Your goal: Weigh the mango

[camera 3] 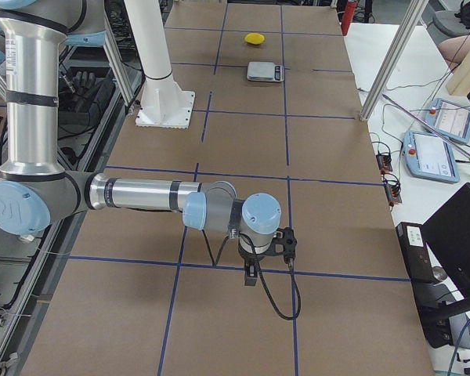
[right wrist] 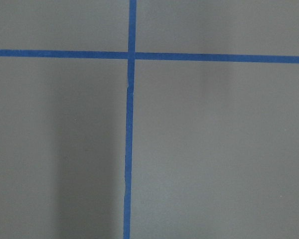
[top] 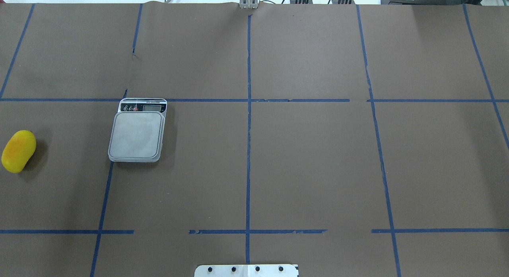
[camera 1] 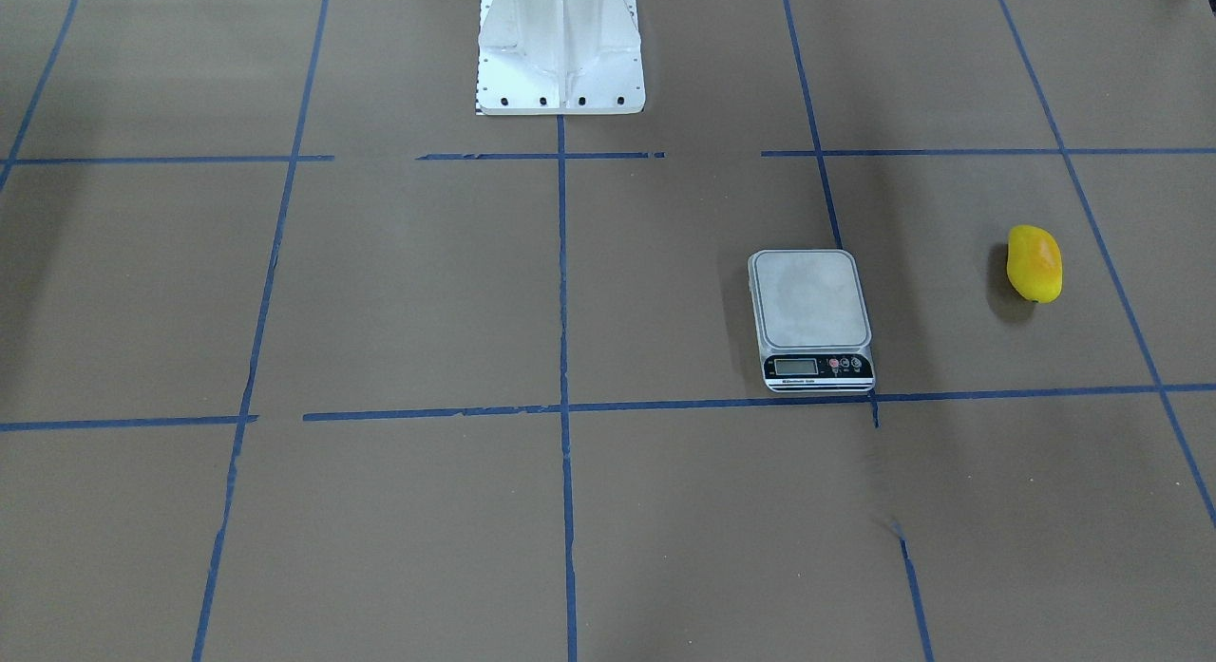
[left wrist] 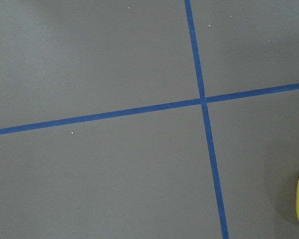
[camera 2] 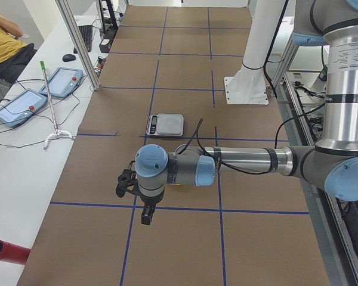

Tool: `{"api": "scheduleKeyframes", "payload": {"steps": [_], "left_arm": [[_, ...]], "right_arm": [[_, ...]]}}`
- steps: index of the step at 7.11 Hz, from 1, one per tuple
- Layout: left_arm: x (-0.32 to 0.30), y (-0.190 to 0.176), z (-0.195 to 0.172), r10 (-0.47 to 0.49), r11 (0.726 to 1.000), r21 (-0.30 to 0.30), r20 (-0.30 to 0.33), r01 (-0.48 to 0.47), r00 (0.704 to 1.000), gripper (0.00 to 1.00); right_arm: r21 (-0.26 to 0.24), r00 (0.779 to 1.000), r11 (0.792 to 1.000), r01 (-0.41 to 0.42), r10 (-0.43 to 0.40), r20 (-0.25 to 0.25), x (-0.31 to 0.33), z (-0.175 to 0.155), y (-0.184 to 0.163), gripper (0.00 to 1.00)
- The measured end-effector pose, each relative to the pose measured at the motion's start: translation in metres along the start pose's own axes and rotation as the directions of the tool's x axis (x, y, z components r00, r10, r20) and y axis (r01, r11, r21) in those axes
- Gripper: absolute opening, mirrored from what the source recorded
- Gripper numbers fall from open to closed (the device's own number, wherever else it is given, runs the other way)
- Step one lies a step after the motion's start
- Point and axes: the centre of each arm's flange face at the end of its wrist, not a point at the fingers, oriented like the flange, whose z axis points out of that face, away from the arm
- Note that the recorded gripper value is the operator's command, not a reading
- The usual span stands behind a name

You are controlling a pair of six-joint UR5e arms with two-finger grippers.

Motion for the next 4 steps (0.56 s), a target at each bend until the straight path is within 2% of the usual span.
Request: {"api": "scheduleKeyframes", "payload": {"steps": [4], "left_arm": [[0.0136, 0.0028, -0.0057, 0.025, 0.999, 0.025, 0.005, -0.025, 1.0, 1.0]], "right_arm": [[-0.001, 1.0, 1.0, -0.001, 0.001, 0.0, 0.0002, 0.0003, 0.0004, 1.0]]}}
